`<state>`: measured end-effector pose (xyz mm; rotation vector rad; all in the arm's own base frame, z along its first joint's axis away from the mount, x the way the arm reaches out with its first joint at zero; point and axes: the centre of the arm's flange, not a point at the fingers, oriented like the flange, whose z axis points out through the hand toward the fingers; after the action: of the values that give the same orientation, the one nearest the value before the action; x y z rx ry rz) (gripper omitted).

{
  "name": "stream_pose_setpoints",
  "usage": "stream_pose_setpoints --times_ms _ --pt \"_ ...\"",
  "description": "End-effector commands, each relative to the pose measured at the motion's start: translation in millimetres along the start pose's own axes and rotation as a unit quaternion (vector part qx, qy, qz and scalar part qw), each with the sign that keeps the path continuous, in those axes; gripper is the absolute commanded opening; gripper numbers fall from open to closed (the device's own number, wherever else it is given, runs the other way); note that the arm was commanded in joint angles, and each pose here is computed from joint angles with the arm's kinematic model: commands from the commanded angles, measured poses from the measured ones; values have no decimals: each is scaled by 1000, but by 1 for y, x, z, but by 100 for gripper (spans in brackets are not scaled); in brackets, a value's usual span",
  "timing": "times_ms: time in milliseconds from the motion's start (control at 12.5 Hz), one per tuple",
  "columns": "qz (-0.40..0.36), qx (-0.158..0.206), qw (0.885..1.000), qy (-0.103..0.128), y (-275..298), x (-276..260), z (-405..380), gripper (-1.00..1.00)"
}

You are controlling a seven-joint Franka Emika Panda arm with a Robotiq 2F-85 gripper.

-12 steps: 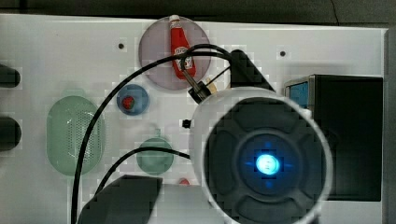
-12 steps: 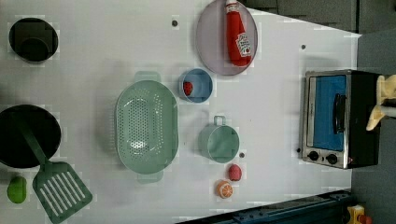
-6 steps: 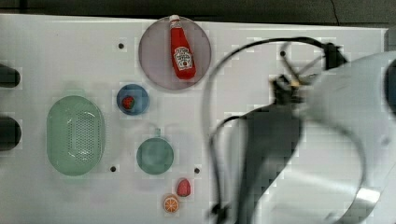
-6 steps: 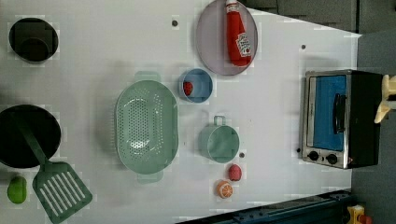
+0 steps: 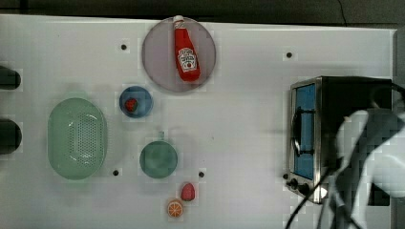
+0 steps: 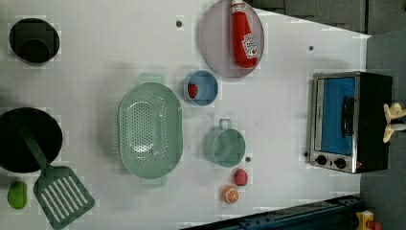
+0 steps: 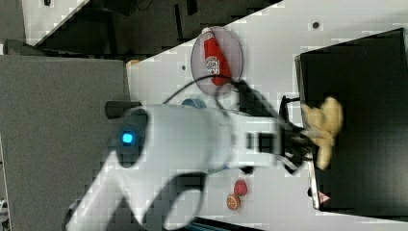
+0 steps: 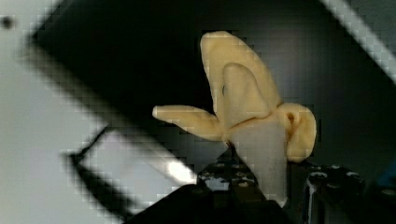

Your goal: Pick banana from table and place on oven.

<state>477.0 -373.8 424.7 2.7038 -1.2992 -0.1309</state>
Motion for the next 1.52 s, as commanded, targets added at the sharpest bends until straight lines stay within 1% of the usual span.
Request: stream_pose_setpoints --times_ms 80,160,320,560,640,800,960,1040,1120,1200,1280,1360,1440,1520 --pt "-62 30 997 20 14 3 -30 -53" --pt "-60 27 998 14 13 5 -23 -34" --pt "-60 25 998 24 10 10 -18 12" --pt "-63 25 997 24 6 9 -17 79" --pt "-65 26 997 23 4 8 -19 99" --pt "-86 32 995 35 -18 2 -34 100" --pt "-88 54 993 65 -44 -9 -75 100" --pt "-72 69 992 75 -57 -20 -100 100" --pt "-56 82 993 71 -68 -37 -119 100" --pt "-46 87 994 44 -77 -58 -133 100" --pt "-28 85 996 9 -85 -84 -146 100" --pt "3 82 996 -18 -94 -110 -162 100" --pt "38 81 995 -32 -103 -135 -179 100" --pt "66 82 994 -36 -113 -159 -197 100"
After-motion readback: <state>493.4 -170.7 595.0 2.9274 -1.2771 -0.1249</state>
